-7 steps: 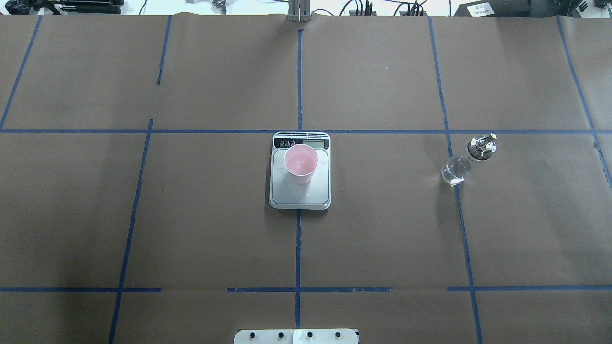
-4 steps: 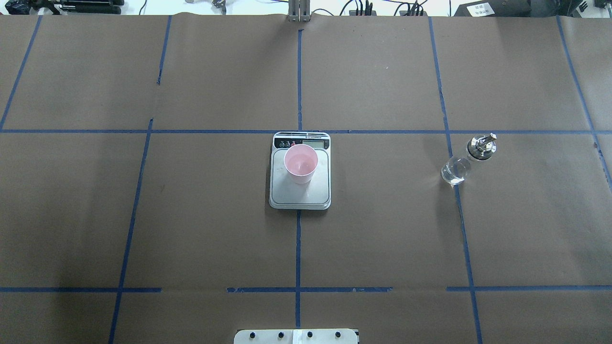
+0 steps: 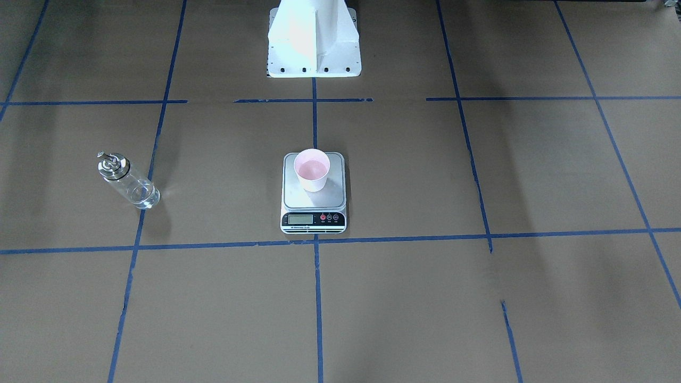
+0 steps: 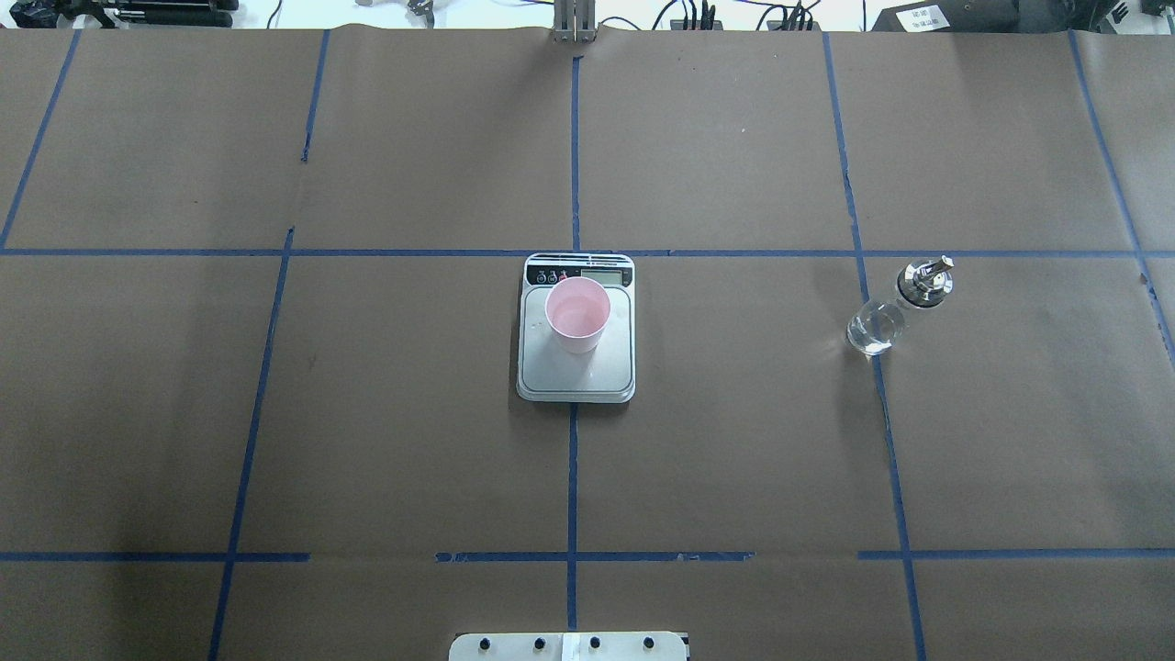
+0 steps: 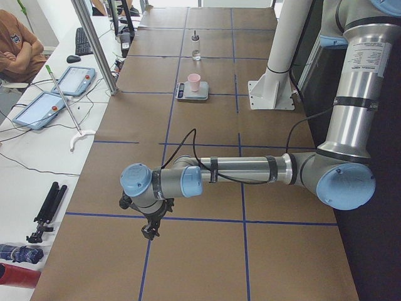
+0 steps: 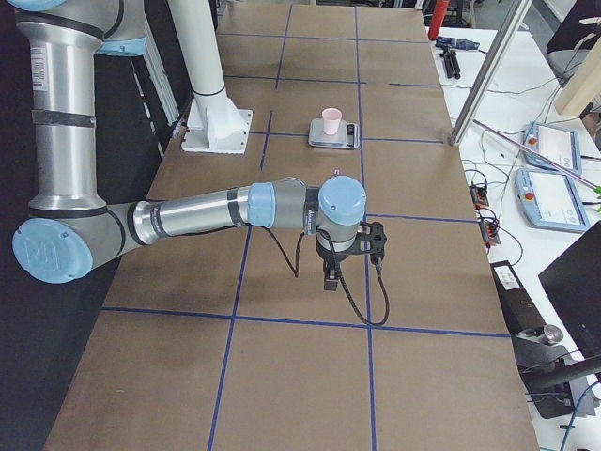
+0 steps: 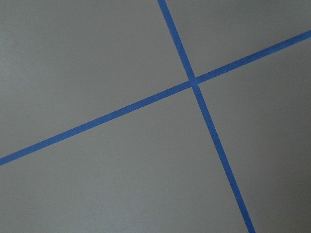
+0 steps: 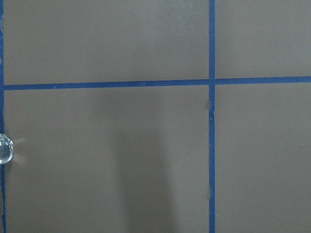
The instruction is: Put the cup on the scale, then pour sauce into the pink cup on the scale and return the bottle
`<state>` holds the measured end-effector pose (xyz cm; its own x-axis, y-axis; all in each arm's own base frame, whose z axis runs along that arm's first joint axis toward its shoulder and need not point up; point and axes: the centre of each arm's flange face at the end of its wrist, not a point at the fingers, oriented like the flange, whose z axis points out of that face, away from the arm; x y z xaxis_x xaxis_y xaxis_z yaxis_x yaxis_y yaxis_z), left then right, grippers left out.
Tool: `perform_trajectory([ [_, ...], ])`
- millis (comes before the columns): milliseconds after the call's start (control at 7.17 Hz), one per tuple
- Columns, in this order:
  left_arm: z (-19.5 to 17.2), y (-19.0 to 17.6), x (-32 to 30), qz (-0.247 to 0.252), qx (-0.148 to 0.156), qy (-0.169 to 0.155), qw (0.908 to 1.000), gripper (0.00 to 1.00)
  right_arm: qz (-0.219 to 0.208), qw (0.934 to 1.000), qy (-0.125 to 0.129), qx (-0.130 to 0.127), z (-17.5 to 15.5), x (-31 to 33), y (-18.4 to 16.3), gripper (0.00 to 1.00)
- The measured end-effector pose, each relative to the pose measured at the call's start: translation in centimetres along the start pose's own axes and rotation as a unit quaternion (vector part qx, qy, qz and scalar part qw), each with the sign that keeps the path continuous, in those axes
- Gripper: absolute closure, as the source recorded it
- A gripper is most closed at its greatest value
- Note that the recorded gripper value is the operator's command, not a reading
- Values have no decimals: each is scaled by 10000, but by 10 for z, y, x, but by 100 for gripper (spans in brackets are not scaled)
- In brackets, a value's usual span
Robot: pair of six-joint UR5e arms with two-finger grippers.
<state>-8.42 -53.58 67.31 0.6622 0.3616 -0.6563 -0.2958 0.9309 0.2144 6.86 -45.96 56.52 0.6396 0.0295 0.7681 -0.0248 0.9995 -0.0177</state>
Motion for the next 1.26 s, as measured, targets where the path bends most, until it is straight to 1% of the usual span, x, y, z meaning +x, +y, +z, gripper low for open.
perform_trajectory([
  [419,-26,-7,17,-351,146,-343,9987,0,127,9999,67,-60,6,9,2,0],
  [558,-29,-8,19,-397,162,-395,9983,0,168,9997,108,-102,10,13,0,0],
  [977,-25,-2,18,-433,135,-387,9982,0,200,9994,251,-119,14,15,-4,0],
  [1116,-24,-1,18,-504,142,-344,9980,0,237,9994,263,-61,15,13,-6,0],
  [1256,-24,-2,19,-727,167,-291,9968,0,305,9992,269,2,15,11,-8,0],
])
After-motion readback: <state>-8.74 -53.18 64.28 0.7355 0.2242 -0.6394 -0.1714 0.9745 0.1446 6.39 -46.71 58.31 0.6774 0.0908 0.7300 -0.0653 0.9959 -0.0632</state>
